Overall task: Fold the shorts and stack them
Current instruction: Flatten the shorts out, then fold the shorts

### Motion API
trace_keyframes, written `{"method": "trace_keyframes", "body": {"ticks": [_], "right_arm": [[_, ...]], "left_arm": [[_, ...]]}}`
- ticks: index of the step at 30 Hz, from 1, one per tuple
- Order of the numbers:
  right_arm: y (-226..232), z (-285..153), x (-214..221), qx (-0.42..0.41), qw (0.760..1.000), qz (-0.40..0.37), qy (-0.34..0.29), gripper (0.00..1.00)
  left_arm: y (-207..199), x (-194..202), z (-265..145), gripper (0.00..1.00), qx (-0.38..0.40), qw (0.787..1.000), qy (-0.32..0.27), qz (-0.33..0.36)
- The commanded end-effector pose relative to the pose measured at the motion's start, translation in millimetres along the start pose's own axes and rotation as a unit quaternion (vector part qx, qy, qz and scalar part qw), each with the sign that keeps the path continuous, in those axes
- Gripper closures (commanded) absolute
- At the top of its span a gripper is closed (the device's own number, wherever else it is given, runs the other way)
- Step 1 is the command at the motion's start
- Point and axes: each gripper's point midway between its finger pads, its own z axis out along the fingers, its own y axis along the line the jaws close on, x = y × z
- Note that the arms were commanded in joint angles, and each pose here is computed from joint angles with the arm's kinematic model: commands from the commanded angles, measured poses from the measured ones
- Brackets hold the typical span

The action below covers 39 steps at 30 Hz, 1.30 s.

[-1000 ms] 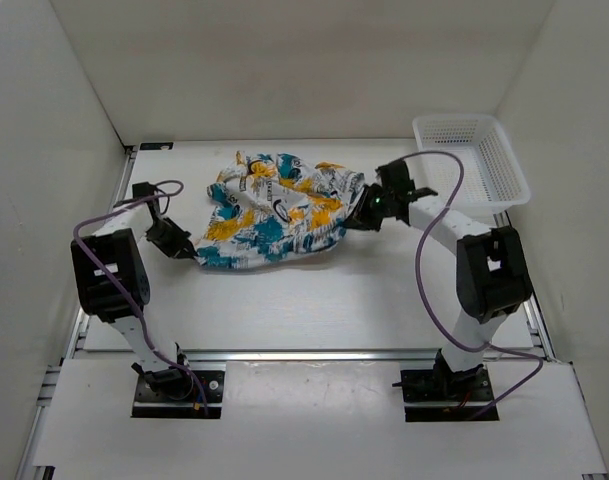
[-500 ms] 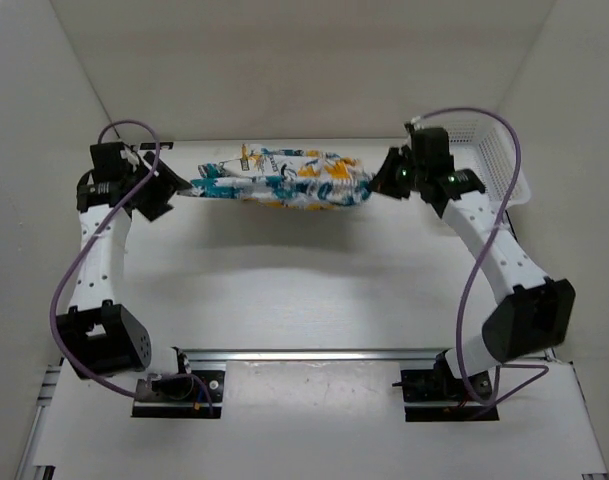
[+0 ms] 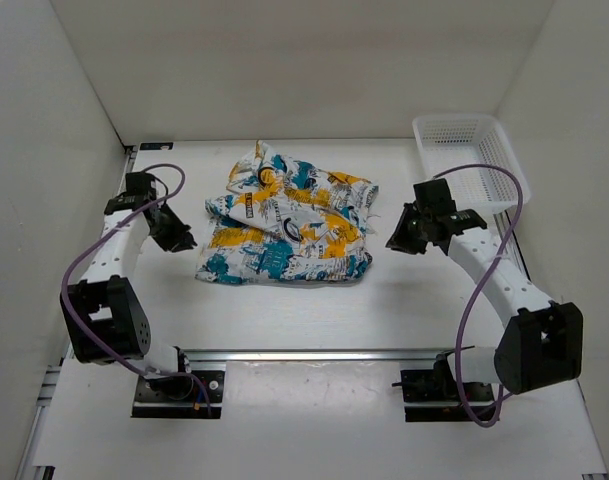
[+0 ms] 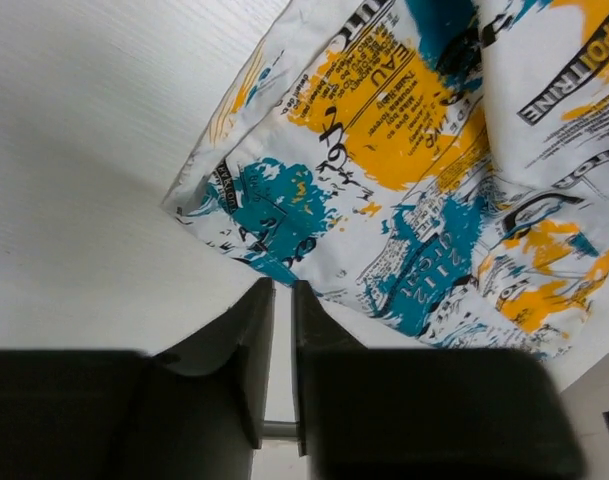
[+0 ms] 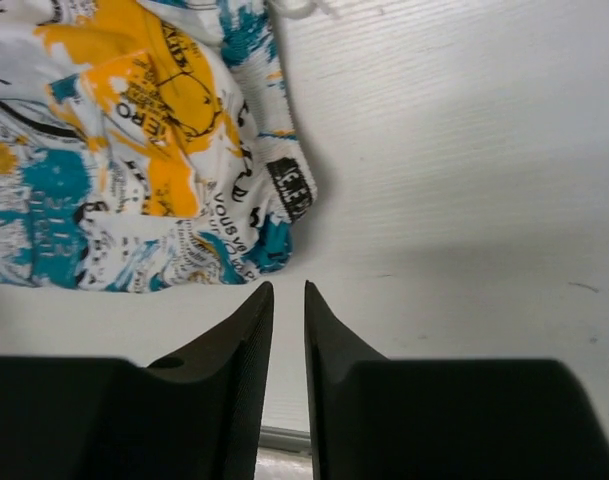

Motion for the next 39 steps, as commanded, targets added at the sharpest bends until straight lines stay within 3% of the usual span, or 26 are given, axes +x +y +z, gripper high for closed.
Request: {"method": "trace_keyframes", "body": {"ticks": [1, 2, 3, 4, 6, 8, 13, 17, 21, 22, 23, 26, 31, 35, 36, 39], "right_arm": [[18, -3, 9, -0.076, 0.996, 0.039, 0.025, 0.77], [26, -2, 10, -0.099, 0.993, 0.051, 0.025, 0.73], [24, 2, 24, -0.109, 0.991, 0.058, 0.043, 0.64], [26, 4, 31, -0.120, 0.989, 0.064, 0.055, 0.60], [28, 10, 48, -0.144, 0.984, 0.072, 0.081, 0.48], [29, 14, 54, -0.155, 0.980, 0.084, 0.089, 0.41], [27, 16, 62, -0.160, 0.978, 0.085, 0.100, 0.23], [31, 24, 64, -0.165, 0.975, 0.096, 0.115, 0.19], [34, 38, 67, -0.173, 0.971, 0.106, 0.130, 0.19], [33, 44, 68, -0.169, 0.970, 0.108, 0.134, 0.21], [33, 48, 68, -0.169, 0.970, 0.108, 0.134, 0.22], [36, 64, 63, -0.169, 0.970, 0.105, 0.142, 0.25], [30, 94, 49, -0.135, 0.978, 0.090, 0.132, 0.41], [37, 107, 34, -0.145, 0.979, 0.089, 0.109, 0.58], [39, 110, 30, -0.149, 0.979, 0.088, 0.105, 0.73], [51, 100, 4, -0.152, 0.983, 0.073, 0.077, 1.00]], "left_arm": [[10, 6, 12, 0.73, -0.023, 1.000, 0.011, 0.008], [14, 11, 17, 0.62, -0.029, 0.999, 0.021, 0.006], [21, 19, 21, 0.26, -0.037, 0.999, 0.033, 0.003], [25, 24, 23, 0.12, -0.041, 0.998, 0.039, 0.002], [24, 29, 32, 0.04, -0.036, 0.998, 0.043, 0.001], [29, 32, 46, 0.04, -0.046, 0.997, 0.058, -0.007], [33, 26, 70, 0.12, -0.079, 0.995, 0.066, 0.001], [42, 35, 88, 0.20, -0.101, 0.991, 0.090, -0.009], [35, 43, 98, 0.51, -0.100, 0.990, 0.100, -0.008], [35, 43, 98, 0.79, -0.100, 0.990, 0.100, -0.008], [33, 38, 97, 0.90, -0.101, 0.991, 0.093, -0.011], [26, 32, 87, 0.90, -0.088, 0.993, 0.075, -0.013], [14, 25, 76, 0.90, -0.072, 0.996, 0.057, -0.005], [12, 25, 71, 0.90, -0.072, 0.996, 0.051, 0.001], [11, 26, 68, 0.90, -0.072, 0.996, 0.050, 0.001], [-2, 13, 49, 0.90, -0.055, 0.998, 0.029, 0.009]]}}
